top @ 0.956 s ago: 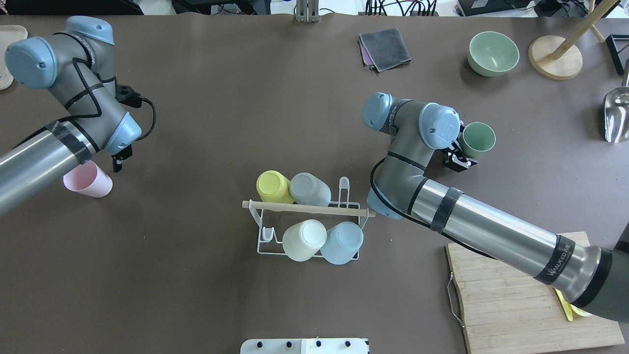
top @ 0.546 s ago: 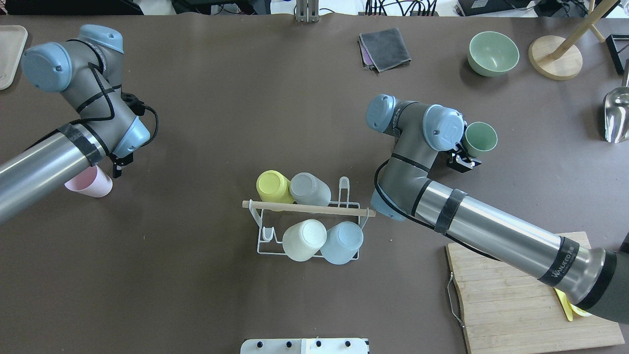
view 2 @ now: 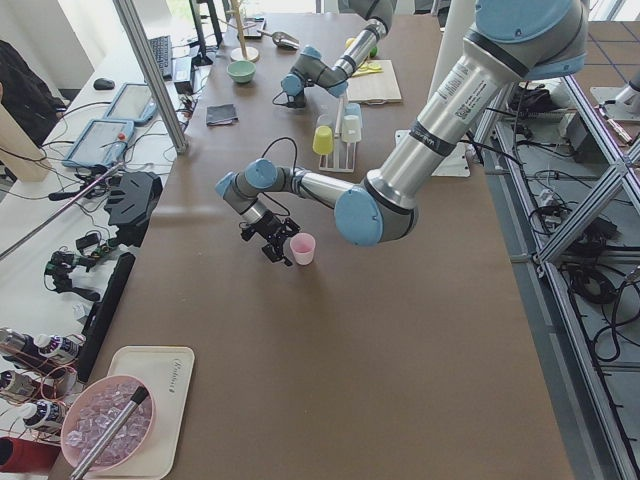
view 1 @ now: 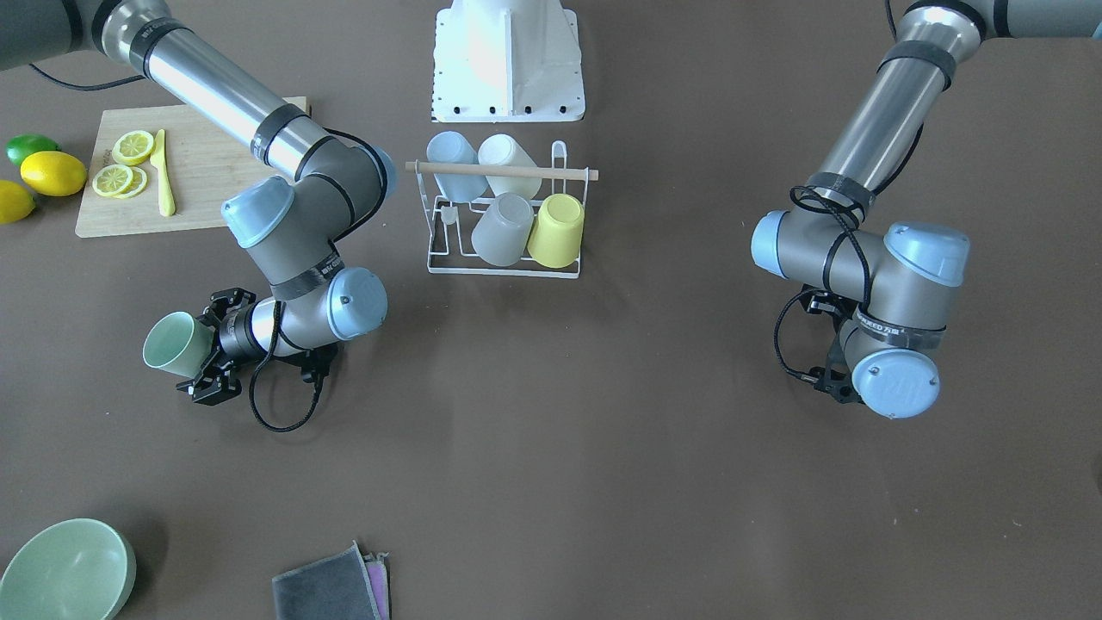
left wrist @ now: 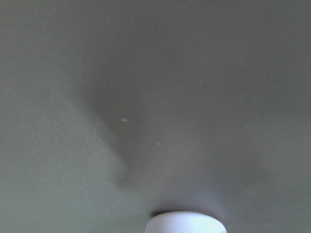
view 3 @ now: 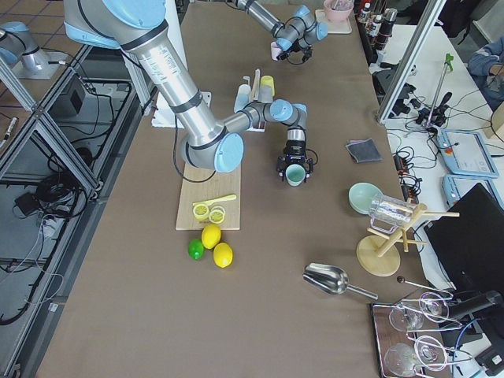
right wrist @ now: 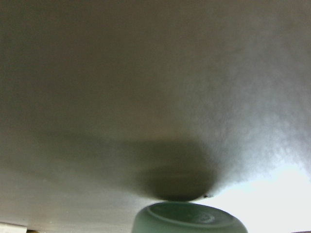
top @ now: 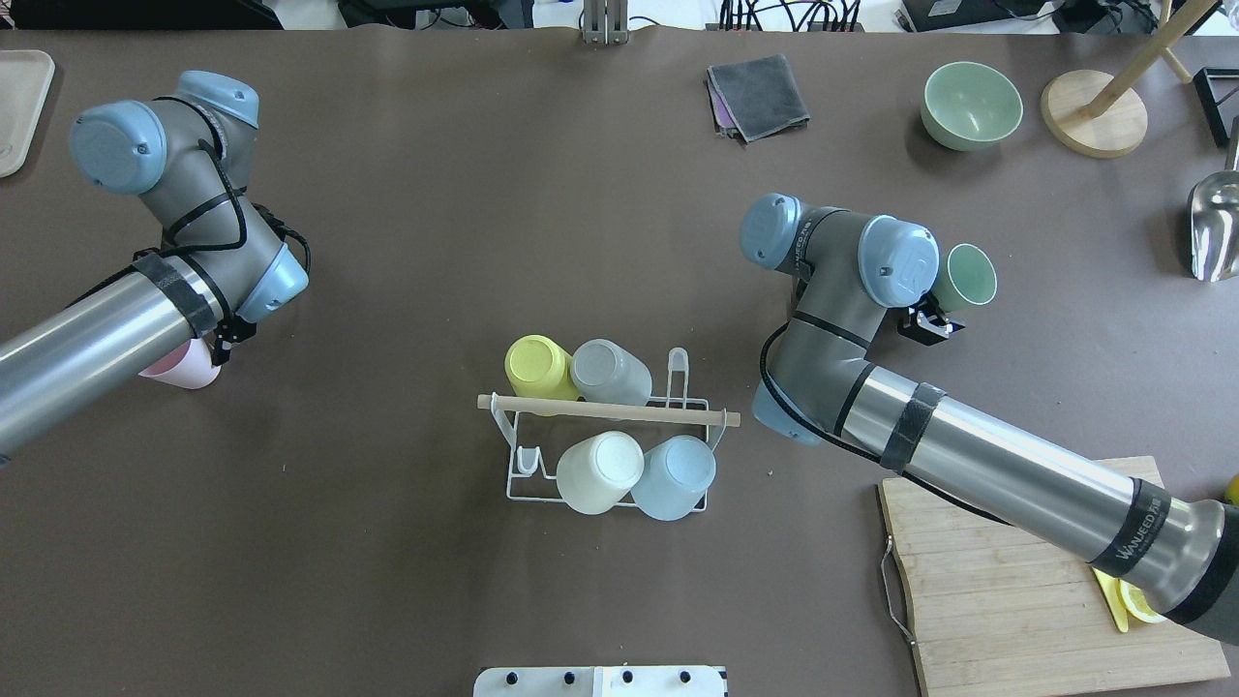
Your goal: Place cup on cup holder
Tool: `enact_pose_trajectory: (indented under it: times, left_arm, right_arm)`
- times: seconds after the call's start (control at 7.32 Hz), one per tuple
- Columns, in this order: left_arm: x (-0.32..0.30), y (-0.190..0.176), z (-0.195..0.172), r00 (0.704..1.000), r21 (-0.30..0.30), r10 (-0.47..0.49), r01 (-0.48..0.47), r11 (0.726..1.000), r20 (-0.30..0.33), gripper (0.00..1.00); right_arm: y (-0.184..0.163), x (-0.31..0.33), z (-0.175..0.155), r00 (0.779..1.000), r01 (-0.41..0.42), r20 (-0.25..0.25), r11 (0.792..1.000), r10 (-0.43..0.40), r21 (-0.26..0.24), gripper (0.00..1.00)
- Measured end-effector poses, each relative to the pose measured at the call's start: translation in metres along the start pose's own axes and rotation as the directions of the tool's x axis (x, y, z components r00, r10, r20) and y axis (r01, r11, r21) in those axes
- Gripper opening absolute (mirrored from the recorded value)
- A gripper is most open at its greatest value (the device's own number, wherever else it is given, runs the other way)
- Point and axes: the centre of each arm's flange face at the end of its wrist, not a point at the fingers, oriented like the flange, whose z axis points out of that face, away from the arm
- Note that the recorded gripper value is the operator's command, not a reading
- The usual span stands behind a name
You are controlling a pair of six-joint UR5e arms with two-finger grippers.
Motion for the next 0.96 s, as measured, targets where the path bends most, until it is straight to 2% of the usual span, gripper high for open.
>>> enact_pose_trajectory:
  times: [0.14, 0.41, 0.82, 0.96]
  left_arm:
    - [0.0, 0.0, 0.0, 1.0, -0.007, -0.004, 0.004, 1.0, -0.001, 0.97]
    - [0.003, 0.001, -0.001, 1.0, -0.019, -0.011, 0.011, 1.0, -0.008, 0.97]
    - [0.002, 0.004, 0.004, 1.0, -0.049, -0.006, 0.005, 0.999, -0.013, 0.95]
    - [0.002, 0.005, 0.006, 1.0, -0.054, -0.003, 0.002, 0.999, -0.014, 0.8]
  right_arm:
    - [0.005, -0.001, 0.002, 1.0, -0.003, -0.009, 1.0, 0.003, 0.002, 0.0]
    - [0.022, -0.003, 0.007, 1.0, -0.007, -0.023, 1.0, 0.008, 0.015, 0.0]
    - [0.066, 0.027, 0.012, 0.998, 0.056, -0.019, 0.998, -0.056, 0.032, 0.0]
    - [0.087, 0.038, 0.011, 0.997, 0.079, -0.023, 0.996, -0.078, 0.046, 0.0]
